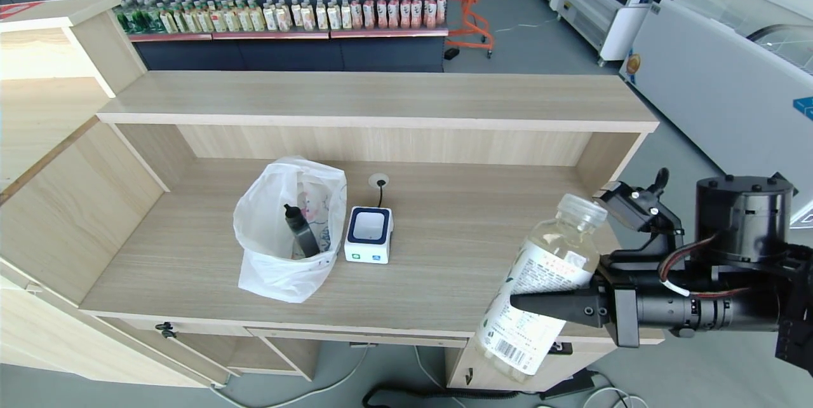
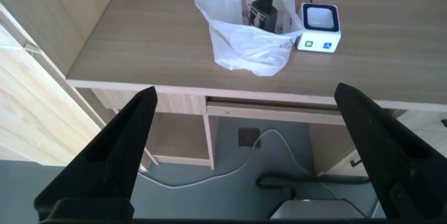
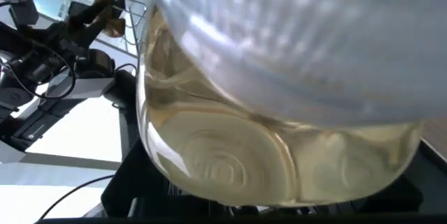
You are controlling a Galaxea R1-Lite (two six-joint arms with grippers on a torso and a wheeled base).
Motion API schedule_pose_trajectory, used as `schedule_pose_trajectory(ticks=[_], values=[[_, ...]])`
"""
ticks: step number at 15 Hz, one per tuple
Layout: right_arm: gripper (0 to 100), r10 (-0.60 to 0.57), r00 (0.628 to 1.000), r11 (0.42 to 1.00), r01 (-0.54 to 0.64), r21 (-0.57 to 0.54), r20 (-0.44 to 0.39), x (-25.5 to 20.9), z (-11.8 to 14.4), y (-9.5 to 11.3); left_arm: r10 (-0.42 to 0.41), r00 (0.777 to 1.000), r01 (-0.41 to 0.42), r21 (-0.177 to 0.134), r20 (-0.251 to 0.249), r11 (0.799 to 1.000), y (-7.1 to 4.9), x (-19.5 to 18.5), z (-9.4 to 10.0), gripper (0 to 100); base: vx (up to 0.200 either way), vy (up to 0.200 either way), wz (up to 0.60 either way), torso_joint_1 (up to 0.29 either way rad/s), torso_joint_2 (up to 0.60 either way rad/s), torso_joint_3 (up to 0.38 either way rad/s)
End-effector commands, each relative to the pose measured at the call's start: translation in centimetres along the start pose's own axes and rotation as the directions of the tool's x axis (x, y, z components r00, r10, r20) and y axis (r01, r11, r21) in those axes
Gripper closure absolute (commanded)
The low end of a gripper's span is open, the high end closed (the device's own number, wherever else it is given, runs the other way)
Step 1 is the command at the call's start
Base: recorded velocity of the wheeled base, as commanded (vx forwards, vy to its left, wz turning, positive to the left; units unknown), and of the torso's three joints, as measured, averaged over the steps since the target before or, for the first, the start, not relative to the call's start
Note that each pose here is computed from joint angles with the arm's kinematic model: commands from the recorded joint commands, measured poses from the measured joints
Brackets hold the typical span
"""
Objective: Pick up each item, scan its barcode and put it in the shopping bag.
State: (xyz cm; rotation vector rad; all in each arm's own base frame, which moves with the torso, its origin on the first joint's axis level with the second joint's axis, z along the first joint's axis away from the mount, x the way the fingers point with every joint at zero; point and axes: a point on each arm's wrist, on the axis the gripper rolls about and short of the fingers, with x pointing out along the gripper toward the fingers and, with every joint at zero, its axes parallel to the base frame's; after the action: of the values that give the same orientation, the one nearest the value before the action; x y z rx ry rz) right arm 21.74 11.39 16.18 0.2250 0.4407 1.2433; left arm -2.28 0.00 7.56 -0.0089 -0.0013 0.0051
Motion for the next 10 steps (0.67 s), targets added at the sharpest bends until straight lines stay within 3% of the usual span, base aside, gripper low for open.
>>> schedule_pose_trajectory(ticks=[1,10], values=[[100,0.019,1.000,1.000,-0.019,-0.003,-0.007,-0.1,-0.3,0.5,0.001,1.000,-0.001,0.000,-0.001,1.000,0.0,0.0,0.0,0,0.000,0.000,0.00,0.000,0.00,0.000],[100,0.067,0.997,0.993,-0.071,-0.097,-0.043,0.3,-1.2,0.2,0.000,1.000,0.000,0.000,-0.001,1.000,0.0,0.0,0.0,0,0.000,0.000,0.00,0.000,0.00,0.000]])
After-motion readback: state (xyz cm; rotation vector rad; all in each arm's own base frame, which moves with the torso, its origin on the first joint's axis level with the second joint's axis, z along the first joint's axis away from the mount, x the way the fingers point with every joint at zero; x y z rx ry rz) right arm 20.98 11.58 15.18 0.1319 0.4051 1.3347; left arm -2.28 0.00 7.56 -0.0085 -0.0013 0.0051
